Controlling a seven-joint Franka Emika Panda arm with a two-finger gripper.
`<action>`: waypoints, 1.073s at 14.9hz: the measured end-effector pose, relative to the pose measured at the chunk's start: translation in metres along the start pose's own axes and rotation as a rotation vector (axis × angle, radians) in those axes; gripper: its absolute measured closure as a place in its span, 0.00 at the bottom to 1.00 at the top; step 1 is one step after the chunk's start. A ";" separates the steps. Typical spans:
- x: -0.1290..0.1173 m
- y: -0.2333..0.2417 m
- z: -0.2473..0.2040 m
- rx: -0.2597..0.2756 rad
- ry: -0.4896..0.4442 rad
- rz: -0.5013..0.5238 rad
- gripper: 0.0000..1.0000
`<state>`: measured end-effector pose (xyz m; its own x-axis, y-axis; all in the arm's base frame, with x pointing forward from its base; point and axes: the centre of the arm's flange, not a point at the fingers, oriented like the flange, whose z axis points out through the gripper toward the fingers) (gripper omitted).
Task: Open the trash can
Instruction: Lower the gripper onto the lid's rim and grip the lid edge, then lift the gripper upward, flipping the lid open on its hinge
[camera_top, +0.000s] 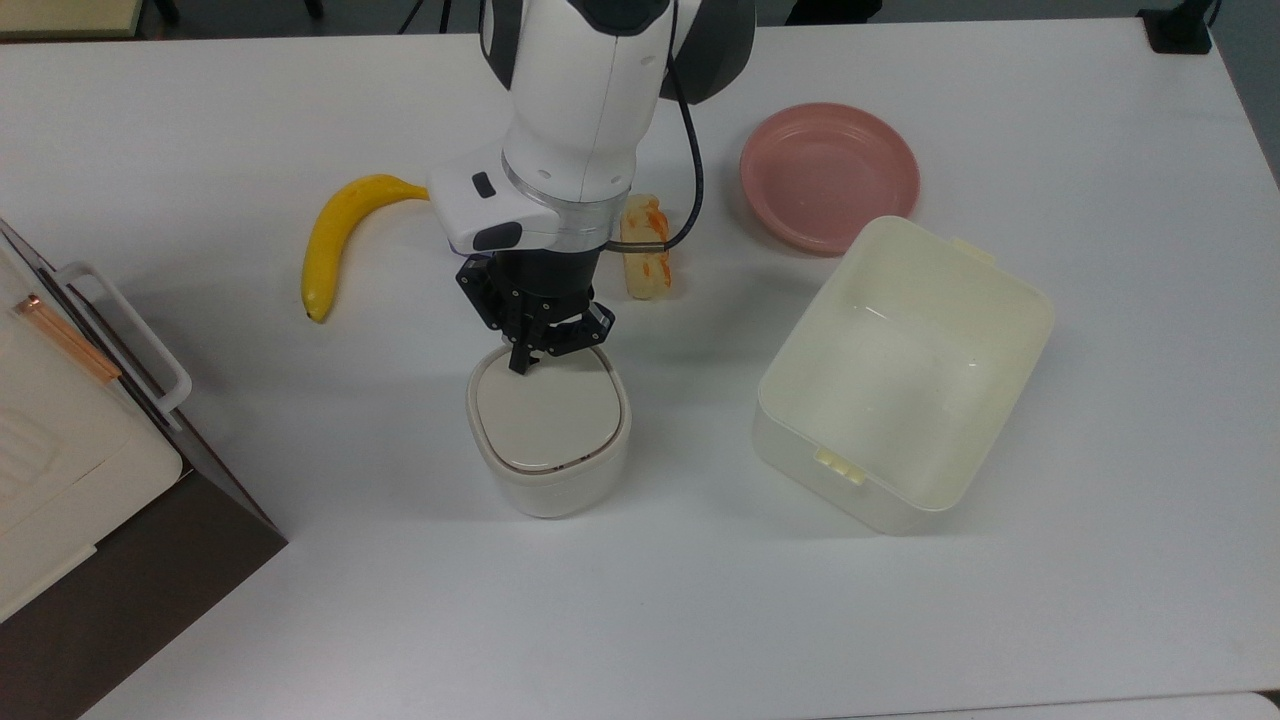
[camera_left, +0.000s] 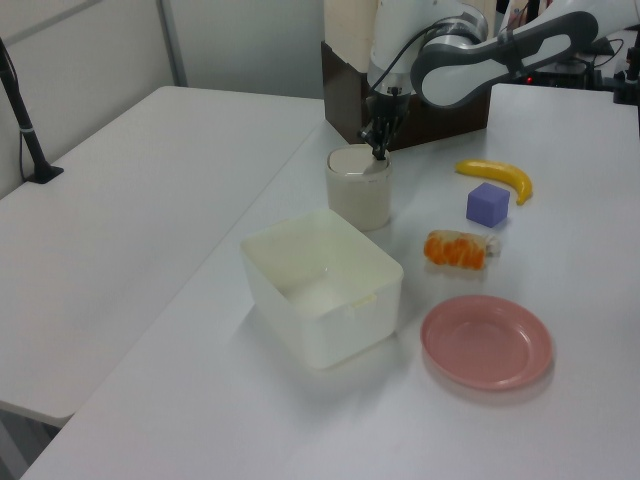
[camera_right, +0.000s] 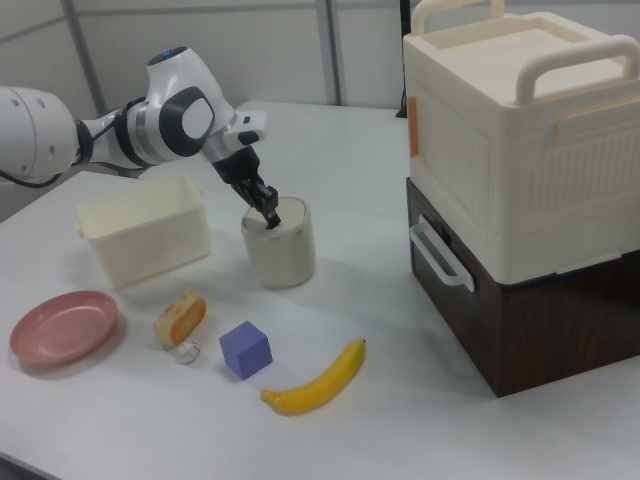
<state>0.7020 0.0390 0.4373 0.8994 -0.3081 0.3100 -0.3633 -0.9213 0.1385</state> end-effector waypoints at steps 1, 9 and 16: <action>0.000 -0.001 0.000 -0.004 0.002 -0.005 0.99; 0.006 0.006 -0.013 0.023 0.013 0.058 0.99; 0.014 0.056 -0.127 0.193 -0.015 0.213 0.99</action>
<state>0.6628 0.0132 0.5690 0.8116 -0.5020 0.2989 -0.4929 -0.8630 -0.1108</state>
